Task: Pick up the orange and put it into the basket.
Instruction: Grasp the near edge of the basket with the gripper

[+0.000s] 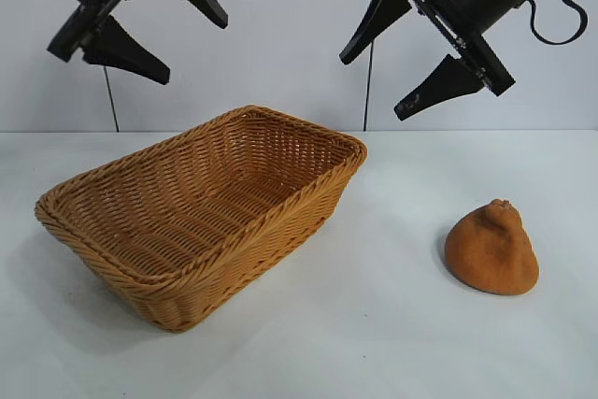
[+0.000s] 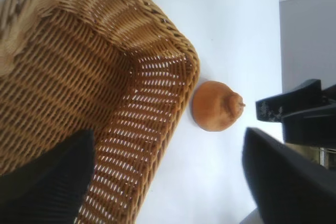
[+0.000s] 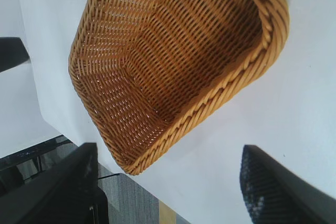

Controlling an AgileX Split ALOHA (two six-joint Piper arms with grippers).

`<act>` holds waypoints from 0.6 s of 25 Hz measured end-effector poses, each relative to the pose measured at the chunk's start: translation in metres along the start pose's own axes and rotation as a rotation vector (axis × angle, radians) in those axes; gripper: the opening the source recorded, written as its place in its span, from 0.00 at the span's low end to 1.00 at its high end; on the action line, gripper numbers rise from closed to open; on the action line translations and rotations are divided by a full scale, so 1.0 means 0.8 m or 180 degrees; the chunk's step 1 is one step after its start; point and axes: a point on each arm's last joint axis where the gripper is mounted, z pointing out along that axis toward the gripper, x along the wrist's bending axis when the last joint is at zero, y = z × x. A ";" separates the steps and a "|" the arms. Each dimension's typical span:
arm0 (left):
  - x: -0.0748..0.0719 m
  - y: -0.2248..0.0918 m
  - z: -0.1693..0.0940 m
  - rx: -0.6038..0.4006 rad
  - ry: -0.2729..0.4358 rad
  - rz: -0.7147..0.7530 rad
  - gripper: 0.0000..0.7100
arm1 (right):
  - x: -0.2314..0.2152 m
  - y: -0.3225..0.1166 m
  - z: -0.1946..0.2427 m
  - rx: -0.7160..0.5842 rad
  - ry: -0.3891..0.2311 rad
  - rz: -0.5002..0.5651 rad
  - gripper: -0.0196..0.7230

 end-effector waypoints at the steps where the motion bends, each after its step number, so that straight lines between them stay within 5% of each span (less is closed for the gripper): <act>1: 0.001 0.002 -0.011 -0.0053 0.0038 -0.0025 0.78 | 0.000 0.000 0.000 0.0000 0.0000 0.0000 0.72; 9: -0.016 -0.018 -0.084 -0.0261 0.0534 -0.0336 0.78 | 0.000 0.000 0.000 0.0000 0.0000 0.0000 0.72; 15: -0.002 -0.082 -0.084 -0.0226 0.0967 -0.0837 0.78 | 0.000 0.000 0.000 0.0000 0.0000 0.0000 0.72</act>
